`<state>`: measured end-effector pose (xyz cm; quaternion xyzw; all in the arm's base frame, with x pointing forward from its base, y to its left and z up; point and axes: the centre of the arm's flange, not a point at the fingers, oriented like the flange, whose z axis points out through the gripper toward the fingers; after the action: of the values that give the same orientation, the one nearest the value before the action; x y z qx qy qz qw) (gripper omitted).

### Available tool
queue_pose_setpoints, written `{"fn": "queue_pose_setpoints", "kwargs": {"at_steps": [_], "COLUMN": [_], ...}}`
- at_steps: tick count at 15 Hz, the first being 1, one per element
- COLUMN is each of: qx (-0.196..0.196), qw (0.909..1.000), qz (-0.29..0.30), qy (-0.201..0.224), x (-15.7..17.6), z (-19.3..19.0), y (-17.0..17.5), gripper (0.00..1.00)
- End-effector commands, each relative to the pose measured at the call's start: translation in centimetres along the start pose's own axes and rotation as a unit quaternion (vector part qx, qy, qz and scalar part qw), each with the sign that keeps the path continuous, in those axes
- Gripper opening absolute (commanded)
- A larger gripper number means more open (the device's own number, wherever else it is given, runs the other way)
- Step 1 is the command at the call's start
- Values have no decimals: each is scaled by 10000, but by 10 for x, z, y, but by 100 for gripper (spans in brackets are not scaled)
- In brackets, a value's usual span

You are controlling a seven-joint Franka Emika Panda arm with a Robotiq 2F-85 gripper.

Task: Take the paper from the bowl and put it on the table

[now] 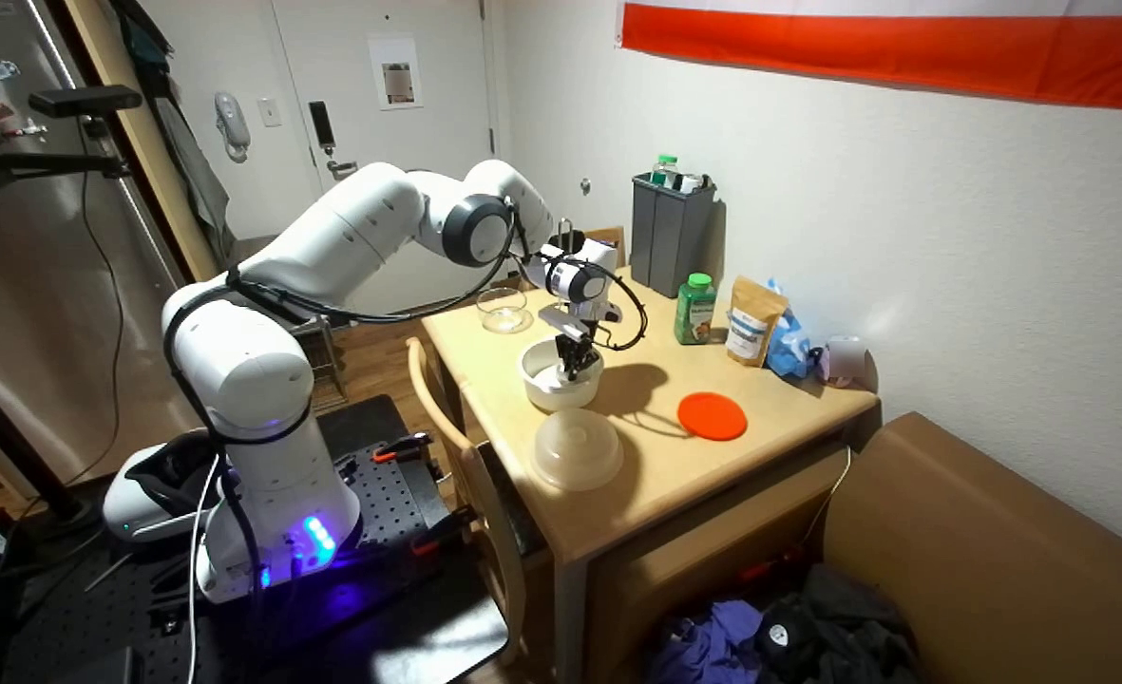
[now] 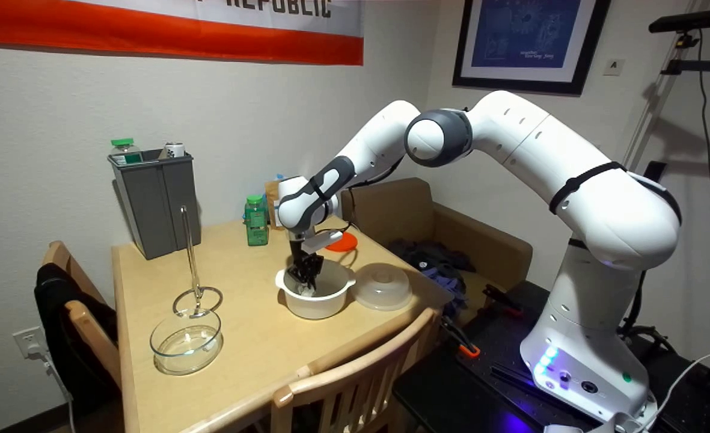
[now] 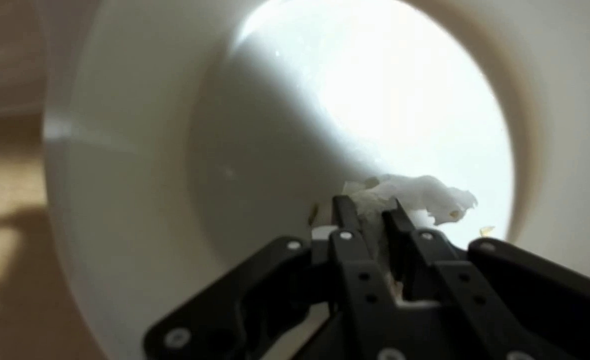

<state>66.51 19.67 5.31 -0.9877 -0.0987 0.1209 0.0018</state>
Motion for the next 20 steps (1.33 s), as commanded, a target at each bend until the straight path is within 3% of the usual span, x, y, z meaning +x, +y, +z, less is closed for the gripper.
{"fn": "queue_pose_setpoints", "kwargs": {"at_steps": [1, 4, 6, 7, 9, 10, 20], "qx": [-14, -41, -87, -112, -160, -184, -214], "qw": [9999, 9996, 9994, 9992, 9989, 9987, 9958], "qz": [136, 131, 134, 121, 143, 179, 440], "qy": [82, 235, 314, 357, 422, 450, 768], "x": [-12, -23, -30, -33, -42, -45, -81], "z": [-28, -52, -68, -77, -91, -97, -134], "y": [-2, -5, -6, -7, -8, -7, 13], "gripper": [28, 29, 23, 15, 13, 4, 0]}}
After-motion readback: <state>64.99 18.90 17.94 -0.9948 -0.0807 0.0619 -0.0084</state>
